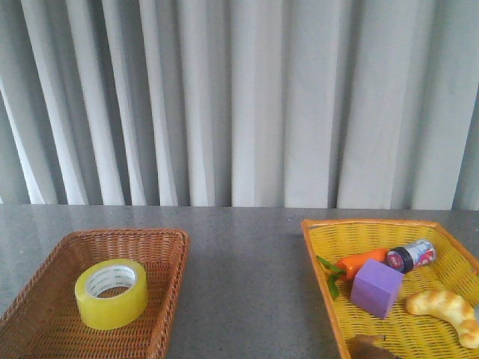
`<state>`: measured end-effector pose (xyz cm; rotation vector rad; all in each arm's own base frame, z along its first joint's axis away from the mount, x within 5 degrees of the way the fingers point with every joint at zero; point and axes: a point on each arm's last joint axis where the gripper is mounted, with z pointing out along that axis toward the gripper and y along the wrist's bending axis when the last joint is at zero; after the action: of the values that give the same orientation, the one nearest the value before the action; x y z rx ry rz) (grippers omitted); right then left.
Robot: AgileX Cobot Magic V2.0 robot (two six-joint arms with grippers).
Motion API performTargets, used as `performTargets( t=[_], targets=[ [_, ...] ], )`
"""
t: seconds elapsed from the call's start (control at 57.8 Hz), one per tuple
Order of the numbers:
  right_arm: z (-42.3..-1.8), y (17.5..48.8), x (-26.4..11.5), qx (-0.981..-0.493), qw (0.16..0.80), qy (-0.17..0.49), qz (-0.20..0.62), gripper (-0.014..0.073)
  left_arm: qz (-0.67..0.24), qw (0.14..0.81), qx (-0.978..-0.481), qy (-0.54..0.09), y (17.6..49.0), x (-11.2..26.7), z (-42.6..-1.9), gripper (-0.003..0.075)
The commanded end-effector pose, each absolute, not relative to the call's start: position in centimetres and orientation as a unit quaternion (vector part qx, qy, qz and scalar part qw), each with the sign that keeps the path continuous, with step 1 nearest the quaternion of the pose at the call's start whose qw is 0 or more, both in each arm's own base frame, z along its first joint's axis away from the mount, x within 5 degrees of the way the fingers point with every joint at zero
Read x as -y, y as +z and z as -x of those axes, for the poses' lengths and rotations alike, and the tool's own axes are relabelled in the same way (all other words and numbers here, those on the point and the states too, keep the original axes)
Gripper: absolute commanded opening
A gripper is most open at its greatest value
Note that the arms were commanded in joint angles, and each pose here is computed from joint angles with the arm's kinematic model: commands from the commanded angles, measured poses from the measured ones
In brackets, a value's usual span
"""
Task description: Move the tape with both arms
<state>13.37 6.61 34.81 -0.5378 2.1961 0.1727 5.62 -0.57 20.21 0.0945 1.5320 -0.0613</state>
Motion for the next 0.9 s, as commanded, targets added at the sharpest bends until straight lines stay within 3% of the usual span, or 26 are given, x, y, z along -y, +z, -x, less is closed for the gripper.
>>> performTargets(
  t=[0.0, 0.225, 0.398, 0.606, 0.883],
  targets=[
    [-13.6, 36.0, -6.6, -0.859, 0.461, 0.075, 0.211, -0.0007, -0.034, 0.753, -0.656, -0.036, 21.3, 0.5, -5.4, -0.0006],
    [-12.9, 36.6, -5.6, -0.847, 0.488, 0.062, 0.2, -0.0007, -0.034, 0.753, -0.656, -0.036, 21.3, 0.5, -5.4, -0.0006],
    [-10.8, 35.4, -2.7, -0.8, 0.588, 0.061, 0.105, -0.0007, -0.034, 0.753, -0.656, -0.036, 21.3, 0.5, -5.4, -0.0006],
    [-7.4, 29.7, -0.6, -0.721, 0.691, 0.04, 0.014, -0.0007, -0.034, 0.753, -0.656, -0.036, 21.3, 0.5, -5.4, -0.0006],
    [-5.6, 21.5, 0.0, -0.673, 0.739, 0.021, -0.015, -0.0006, -0.034, 0.753, -0.656, -0.036, 21.3, 0.5, -5.4, -0.0006]
  ],
)
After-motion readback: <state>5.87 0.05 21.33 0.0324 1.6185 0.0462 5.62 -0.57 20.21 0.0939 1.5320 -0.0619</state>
